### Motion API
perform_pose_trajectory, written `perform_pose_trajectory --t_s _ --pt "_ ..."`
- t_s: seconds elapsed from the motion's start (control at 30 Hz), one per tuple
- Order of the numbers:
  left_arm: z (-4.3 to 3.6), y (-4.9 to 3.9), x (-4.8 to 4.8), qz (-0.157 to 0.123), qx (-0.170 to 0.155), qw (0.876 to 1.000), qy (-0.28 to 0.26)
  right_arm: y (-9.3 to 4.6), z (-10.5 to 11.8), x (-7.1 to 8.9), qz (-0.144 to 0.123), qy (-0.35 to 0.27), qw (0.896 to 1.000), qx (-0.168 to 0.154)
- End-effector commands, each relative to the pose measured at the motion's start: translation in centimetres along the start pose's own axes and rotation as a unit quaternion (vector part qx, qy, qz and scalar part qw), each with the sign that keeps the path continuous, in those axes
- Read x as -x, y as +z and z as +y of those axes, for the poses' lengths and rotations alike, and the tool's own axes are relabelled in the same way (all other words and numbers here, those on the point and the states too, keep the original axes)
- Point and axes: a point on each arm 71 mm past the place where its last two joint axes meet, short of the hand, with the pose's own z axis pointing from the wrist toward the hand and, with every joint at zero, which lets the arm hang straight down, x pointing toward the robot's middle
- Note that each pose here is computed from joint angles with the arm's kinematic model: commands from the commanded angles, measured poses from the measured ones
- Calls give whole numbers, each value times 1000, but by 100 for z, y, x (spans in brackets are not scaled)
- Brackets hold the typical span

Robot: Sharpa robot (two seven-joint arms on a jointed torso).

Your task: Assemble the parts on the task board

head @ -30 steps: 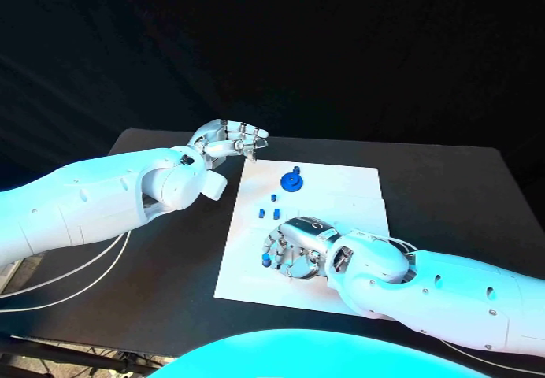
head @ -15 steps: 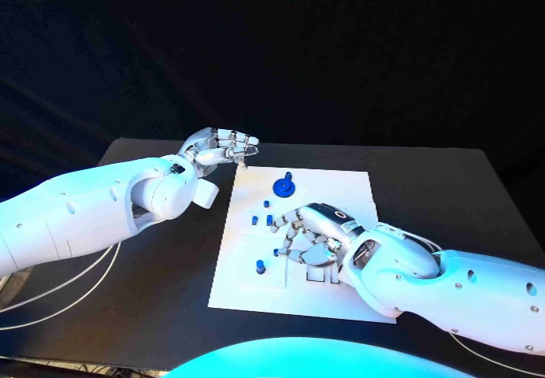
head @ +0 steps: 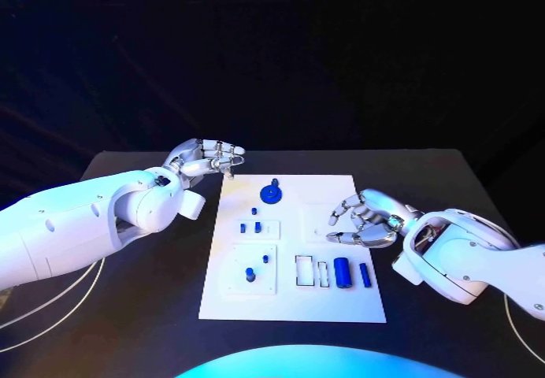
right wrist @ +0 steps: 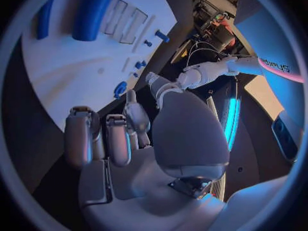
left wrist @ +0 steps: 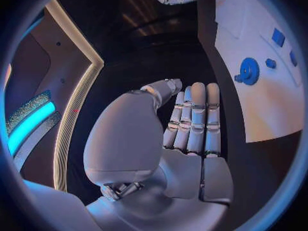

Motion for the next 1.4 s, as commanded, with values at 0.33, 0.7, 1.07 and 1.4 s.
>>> perform_pose_trajectory --t_s 0.33,0.7,1.07,1.4 --pt "-2 -1 -51 12 -4 1000 -4 -295 -329 14 32 -69 991 -114" --pt "-4 -11 -52 12 -4 1000 -4 -312 -393 -233 53 -81 985 -140" --pt "-5 -23 -37 11 -4 1000 -3 -264 -386 -370 63 -85 984 -143" --pt "-4 -27 -26 10 -3 1000 -3 -197 -361 -463 74 -86 984 -139"
